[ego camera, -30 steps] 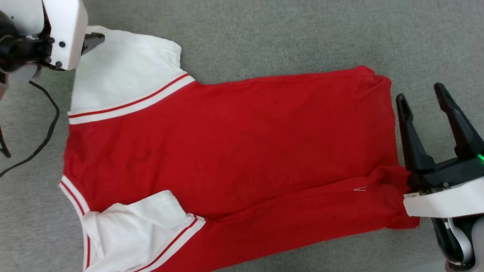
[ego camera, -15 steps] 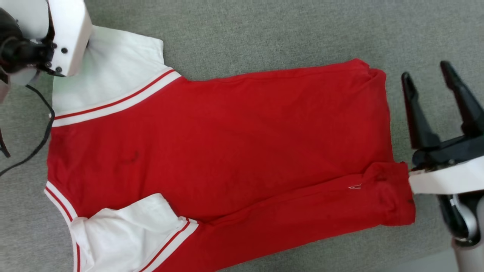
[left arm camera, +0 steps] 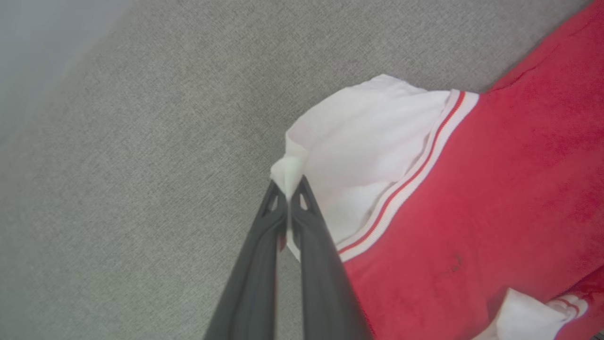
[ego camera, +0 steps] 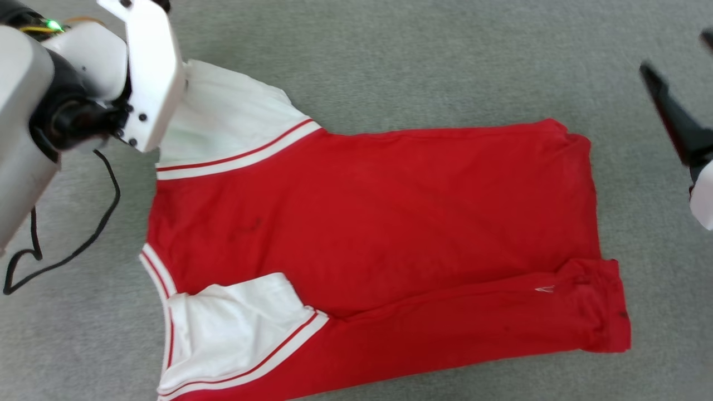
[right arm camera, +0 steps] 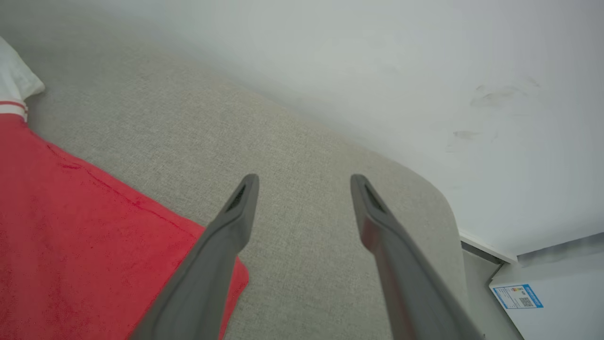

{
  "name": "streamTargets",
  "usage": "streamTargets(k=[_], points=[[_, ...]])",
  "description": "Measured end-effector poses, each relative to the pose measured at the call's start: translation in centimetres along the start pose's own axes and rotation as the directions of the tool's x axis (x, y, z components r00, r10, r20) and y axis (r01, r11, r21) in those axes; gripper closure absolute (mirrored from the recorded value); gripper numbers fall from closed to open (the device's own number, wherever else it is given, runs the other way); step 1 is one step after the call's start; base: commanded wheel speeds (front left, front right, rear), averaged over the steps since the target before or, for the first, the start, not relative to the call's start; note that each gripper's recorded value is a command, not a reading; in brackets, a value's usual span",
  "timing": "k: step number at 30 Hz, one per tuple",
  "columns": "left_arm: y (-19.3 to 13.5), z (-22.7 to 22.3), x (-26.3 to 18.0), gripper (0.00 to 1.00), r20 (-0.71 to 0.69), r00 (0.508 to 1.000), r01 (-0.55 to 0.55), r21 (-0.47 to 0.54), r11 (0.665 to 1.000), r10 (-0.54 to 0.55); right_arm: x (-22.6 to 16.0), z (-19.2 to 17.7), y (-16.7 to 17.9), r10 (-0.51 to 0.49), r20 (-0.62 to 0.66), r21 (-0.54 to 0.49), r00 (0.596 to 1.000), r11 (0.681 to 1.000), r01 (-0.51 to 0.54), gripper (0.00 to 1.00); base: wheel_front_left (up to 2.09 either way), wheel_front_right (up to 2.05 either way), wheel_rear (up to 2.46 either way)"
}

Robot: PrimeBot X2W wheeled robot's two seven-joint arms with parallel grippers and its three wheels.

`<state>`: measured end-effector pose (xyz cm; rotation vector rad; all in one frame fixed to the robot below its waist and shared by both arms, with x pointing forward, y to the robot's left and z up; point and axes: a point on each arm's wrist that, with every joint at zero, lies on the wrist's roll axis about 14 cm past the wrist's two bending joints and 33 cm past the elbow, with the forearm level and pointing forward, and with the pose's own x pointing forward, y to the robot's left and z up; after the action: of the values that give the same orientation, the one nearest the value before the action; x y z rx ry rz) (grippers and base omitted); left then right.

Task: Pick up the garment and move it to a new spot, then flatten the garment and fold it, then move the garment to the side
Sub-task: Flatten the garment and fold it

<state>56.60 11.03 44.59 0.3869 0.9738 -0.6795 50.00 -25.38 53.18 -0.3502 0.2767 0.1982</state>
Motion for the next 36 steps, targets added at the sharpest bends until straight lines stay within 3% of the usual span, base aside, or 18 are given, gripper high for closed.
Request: streamTargets(k=[2,6,11,21,27,28,29,30,36], points=[[-0.3,-0.3,-0.9,1.0,0.015,1.0,-0.001,0.012,1.0,0.001,0.1,-1.9,0.8,0.066,-0.159,-0.005,0.985,0.998,-0.068,0.0,0.0,0.0,0.0],[-0.8,-0.5,-2.2,1.0,0.043,0.999,-0.001,0.03,1.0,0.0,0.3,-3.5,1.3,0.147,-0.374,0.01,0.916,0.988,-0.154,0.0,0.0,0.0,0.0],[-1.6,-1.0,-2.3,1.0,0.054,0.998,0.015,0.052,0.999,-0.018,0.4,-7.2,2.8,0.228,-0.627,0.069,0.745,0.969,-0.239,0.0,0.0,0.0,0.0],[-1.4,-1.0,-0.9,1.0,0.07,0.997,0.031,0.066,0.997,-0.036,3.7,-11.7,7.0,0.328,-0.74,0.18,0.587,0.938,-0.297,0.0,0.0,0.0,0.0],[-1.0,-1.9,0.0,1.0,0.055,0.998,0.038,0.053,0.998,-0.041,4.4,-14.3,9.2,0.376,-0.743,0.238,0.554,0.921,-0.307,0.0,0.0,0.0,0.0],[-0.9,-2.0,0.0,1.0,0.052,0.998,0.035,0.052,0.998,-0.038,4.4,-14.4,9.3,0.378,-0.743,0.239,0.553,0.921,-0.309,0.08,0.0,0.0,0.0],[-0.8,-2.1,0.1,1.0,0.052,0.998,0.034,0.05,0.998,-0.036,4.5,-14.5,9.4,0.379,-0.74,0.238,0.556,0.92,-0.31,0.78,0.0,0.0,0.0],[-0.7,-2.2,0.1,1.0,0.052,0.998,0.033,0.048,0.998,-0.035,4.5,-14.5,9.4,0.382,-0.733,0.241,0.563,0.92,-0.309,1.0,0.0,0.0,0.0],[-0.6,-1.5,-1.2,1.0,0.095,0.995,0.018,0.035,0.999,-0.021,4.8,-12.8,9.0,0.377,-0.651,0.227,0.659,0.925,-0.305,1.0,0.0,0.0,0.0]])
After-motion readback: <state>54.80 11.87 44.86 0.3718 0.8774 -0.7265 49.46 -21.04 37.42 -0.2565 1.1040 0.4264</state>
